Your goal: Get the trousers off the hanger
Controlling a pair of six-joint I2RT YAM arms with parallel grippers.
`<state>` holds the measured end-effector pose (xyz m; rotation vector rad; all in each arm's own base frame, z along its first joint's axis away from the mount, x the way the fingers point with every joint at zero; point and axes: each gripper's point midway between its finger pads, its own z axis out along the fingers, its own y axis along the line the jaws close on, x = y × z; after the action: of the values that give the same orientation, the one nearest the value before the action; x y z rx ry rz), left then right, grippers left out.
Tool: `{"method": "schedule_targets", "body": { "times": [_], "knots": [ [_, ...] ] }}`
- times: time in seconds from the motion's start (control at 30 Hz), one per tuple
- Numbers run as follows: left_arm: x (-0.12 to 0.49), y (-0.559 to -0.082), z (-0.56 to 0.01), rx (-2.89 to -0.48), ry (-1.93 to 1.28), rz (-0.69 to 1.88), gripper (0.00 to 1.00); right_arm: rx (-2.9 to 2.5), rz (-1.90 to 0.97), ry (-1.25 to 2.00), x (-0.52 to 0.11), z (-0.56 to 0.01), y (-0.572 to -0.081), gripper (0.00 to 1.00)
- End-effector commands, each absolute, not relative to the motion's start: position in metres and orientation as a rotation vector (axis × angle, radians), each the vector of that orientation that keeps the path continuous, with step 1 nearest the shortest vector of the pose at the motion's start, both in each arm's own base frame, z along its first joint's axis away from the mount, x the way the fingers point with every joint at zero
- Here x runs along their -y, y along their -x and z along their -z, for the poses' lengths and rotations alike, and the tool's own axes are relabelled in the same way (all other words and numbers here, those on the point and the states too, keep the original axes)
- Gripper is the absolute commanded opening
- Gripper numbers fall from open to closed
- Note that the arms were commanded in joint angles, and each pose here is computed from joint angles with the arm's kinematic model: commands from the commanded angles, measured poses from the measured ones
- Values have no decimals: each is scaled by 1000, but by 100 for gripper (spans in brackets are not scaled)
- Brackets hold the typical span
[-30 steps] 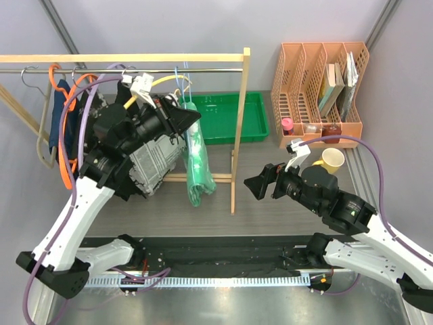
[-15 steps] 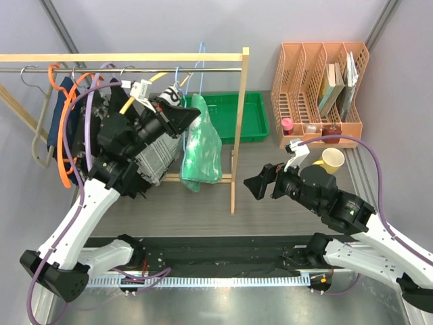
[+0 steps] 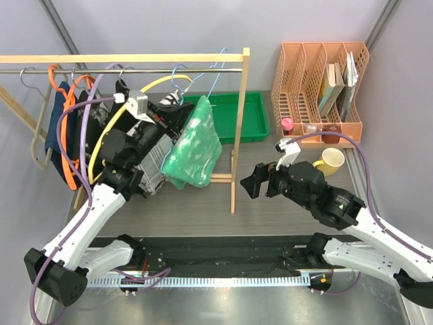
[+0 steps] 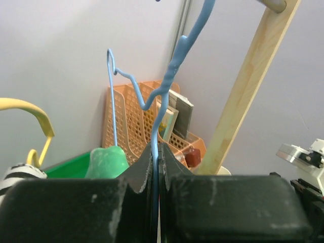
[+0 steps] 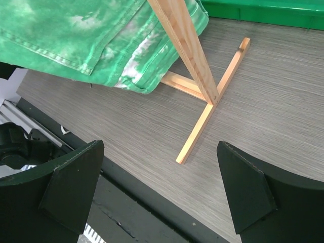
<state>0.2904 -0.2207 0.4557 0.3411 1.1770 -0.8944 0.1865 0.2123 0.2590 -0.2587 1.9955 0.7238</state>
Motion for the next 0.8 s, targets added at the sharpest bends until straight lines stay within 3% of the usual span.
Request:
{"method": "schedule_targets", "body": {
  "times": [0.0, 0.53, 0.77],
  "knots": [
    [189, -257, -542, -744, -289, 822, 0, -1943, -716, 251, -212, -279, -193, 100],
    [175, -217, -575, -458, -312, 808, 0, -1964, -663, 283, -216, -268, -201, 100],
    [165, -213, -582, -519, -246, 842, 0, -1973, -675, 293, -224, -272, -203, 100]
  ]
}}
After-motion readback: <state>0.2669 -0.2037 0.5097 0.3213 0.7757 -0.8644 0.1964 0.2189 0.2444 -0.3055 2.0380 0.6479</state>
